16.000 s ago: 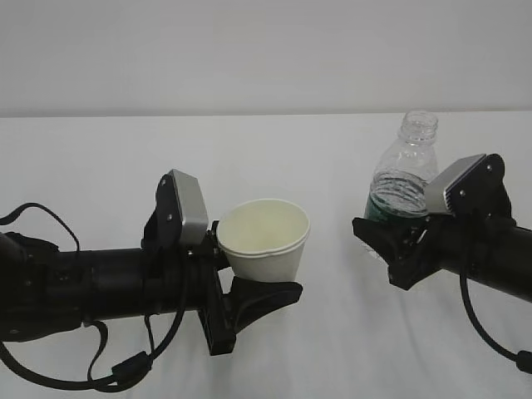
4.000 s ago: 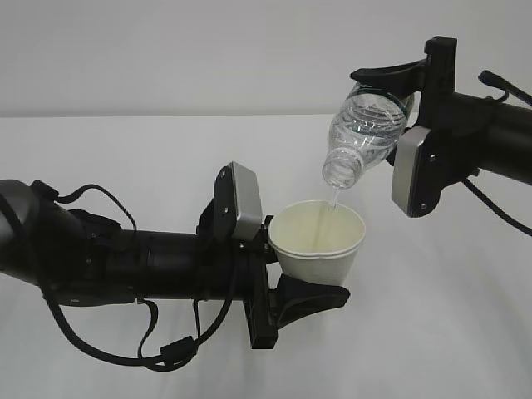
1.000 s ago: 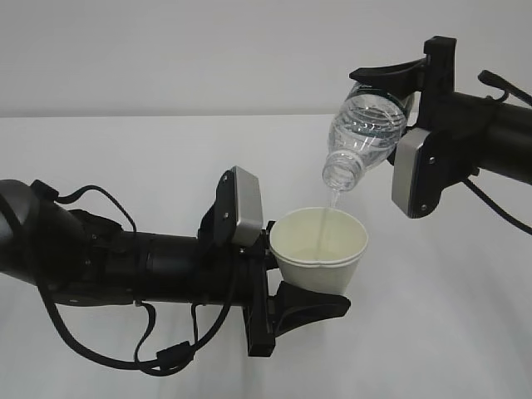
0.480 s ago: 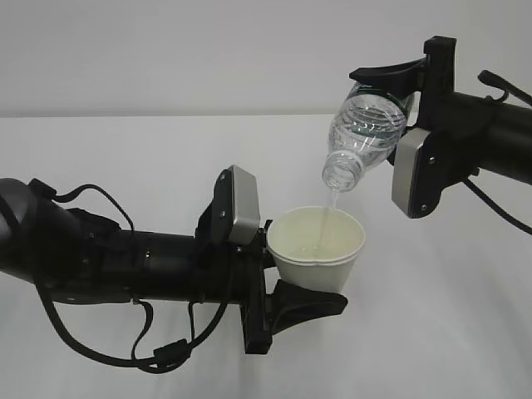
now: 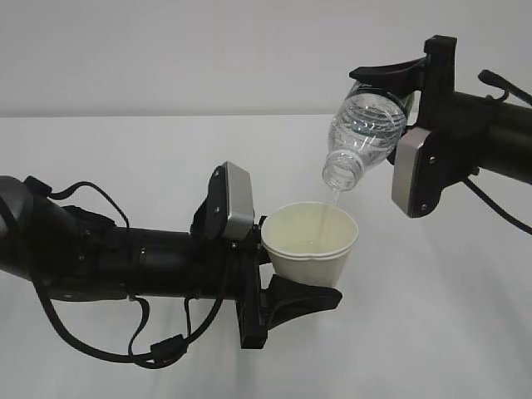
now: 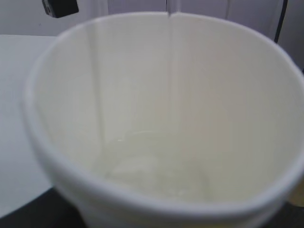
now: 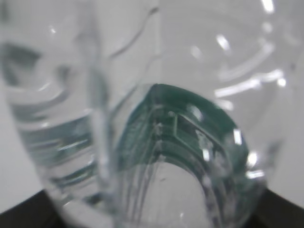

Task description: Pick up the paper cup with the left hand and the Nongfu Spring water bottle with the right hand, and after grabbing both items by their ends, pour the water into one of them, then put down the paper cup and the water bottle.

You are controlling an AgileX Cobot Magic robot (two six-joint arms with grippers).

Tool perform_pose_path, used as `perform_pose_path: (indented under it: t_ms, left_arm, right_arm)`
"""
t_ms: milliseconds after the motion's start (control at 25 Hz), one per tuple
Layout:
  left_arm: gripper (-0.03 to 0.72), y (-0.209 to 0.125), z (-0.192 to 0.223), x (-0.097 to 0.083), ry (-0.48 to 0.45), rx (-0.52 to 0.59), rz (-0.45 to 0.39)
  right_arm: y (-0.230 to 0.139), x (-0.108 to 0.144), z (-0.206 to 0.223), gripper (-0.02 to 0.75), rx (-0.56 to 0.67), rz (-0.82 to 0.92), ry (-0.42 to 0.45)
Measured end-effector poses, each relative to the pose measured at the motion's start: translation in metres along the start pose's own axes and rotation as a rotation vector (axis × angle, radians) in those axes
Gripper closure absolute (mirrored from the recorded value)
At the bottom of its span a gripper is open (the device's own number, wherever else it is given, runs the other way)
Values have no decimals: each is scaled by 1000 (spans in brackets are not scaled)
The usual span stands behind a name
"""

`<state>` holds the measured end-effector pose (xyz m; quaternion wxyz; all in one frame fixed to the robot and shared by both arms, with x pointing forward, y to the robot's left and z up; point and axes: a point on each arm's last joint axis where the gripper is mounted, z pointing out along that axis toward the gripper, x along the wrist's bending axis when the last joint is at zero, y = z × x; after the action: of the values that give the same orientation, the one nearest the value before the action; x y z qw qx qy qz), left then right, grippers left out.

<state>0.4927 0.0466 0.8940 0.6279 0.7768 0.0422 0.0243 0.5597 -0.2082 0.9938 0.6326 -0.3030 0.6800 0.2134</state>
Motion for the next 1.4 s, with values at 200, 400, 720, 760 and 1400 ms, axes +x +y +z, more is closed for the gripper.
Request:
perform_pose_path:
  t_ms: [200,400,720,760,1400]
  left_arm:
    - [238,0,0,-1,-7,-1,3]
    - [238,1,0,-1,-15,-14,4]
    - [241,2,4,-6,-26,-15,2]
    - [241,3,7,-8,-26,-13,0]
    - [241,2,9,-5,41,-3,-37]
  right_arm:
    - [0,0,0,269,-1,0,-1]
    - [0,0,0,269,-1,0,-2]
    - [0,0,0,269,-1,0,-2]
    - [0,0,0,269,-1,0,-2]
    - [1,-1,0,269,-6,1,-15]
